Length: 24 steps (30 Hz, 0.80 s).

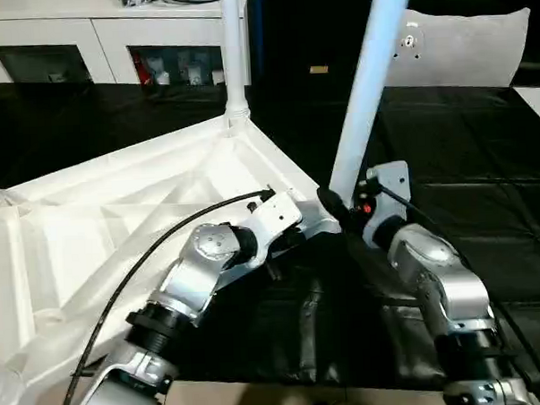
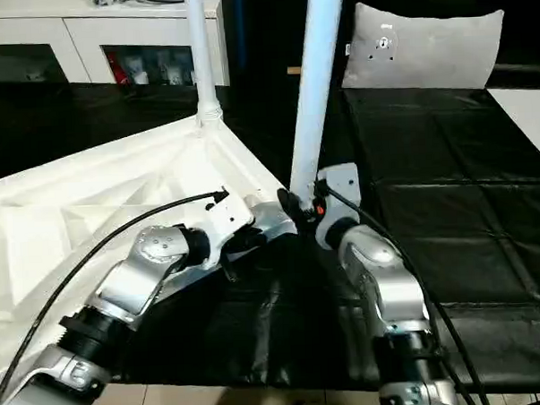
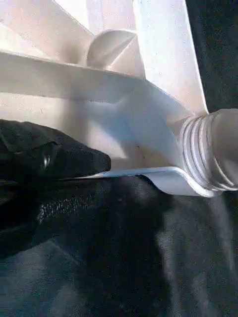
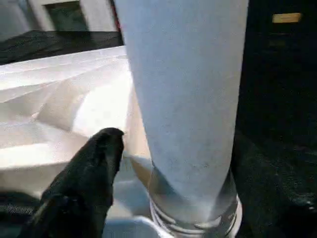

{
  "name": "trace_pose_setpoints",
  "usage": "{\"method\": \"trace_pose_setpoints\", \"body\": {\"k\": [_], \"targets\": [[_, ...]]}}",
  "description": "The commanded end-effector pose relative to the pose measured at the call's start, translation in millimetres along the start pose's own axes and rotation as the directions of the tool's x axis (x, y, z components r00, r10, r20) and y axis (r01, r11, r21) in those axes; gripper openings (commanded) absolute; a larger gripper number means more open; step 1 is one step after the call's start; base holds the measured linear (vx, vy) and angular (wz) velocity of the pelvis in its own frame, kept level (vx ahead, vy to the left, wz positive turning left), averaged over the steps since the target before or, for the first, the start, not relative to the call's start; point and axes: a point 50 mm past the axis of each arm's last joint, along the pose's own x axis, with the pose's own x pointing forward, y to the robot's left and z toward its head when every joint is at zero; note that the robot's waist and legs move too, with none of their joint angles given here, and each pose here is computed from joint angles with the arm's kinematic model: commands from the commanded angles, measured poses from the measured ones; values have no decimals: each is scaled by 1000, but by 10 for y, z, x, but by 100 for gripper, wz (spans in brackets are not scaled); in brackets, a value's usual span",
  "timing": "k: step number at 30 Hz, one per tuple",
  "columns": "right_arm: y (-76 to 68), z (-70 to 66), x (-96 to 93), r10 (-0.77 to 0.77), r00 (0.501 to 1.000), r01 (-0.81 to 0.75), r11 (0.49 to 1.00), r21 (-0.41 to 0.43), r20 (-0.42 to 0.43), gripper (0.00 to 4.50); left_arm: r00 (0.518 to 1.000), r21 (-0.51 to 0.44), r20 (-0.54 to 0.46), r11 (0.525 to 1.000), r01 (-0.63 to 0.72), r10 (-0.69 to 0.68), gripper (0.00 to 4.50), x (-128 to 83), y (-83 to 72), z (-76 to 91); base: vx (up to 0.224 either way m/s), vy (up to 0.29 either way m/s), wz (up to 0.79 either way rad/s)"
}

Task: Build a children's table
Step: Rotate leg to tighten

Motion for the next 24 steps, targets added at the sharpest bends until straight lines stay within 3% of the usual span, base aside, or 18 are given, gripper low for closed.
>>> {"method": "trace_pose_setpoints", "body": {"k": [1,5,8,15,17,21,24], "targets": [[3,67,-44,75,997,-74,997,-28,35,386,999,61,17,997,42,-43,0,-42,-6,40,0,0,0],[-163,142,-180,156,987,-153,984,-89,25,422,994,89,14,990,109,-110,0,-116,-5,-35,0,0,0],[-219,161,-308,297,954,-301,941,-154,-47,445,976,142,-6,966,216,-217,0,-205,-39,-112,0,0,0],[-233,147,-457,466,870,-489,859,-151,-163,445,935,207,-49,912,354,-352,0,-344,-47,-200,0,0,0],[-212,124,-505,539,812,-576,803,-155,-225,445,898,232,-84,868,439,-432,0,-431,-51,-244,0,0,0],[-189,110,-536,605,757,-644,755,-126,-245,445,861,245,-108,827,507,-496,0,-495,-44,-258,0,0,0],[-176,93,-546,627,732,-669,735,-107,-267,419,842,247,-125,806,538,-524,0,-518,-40,-258,0,0,0]]}}
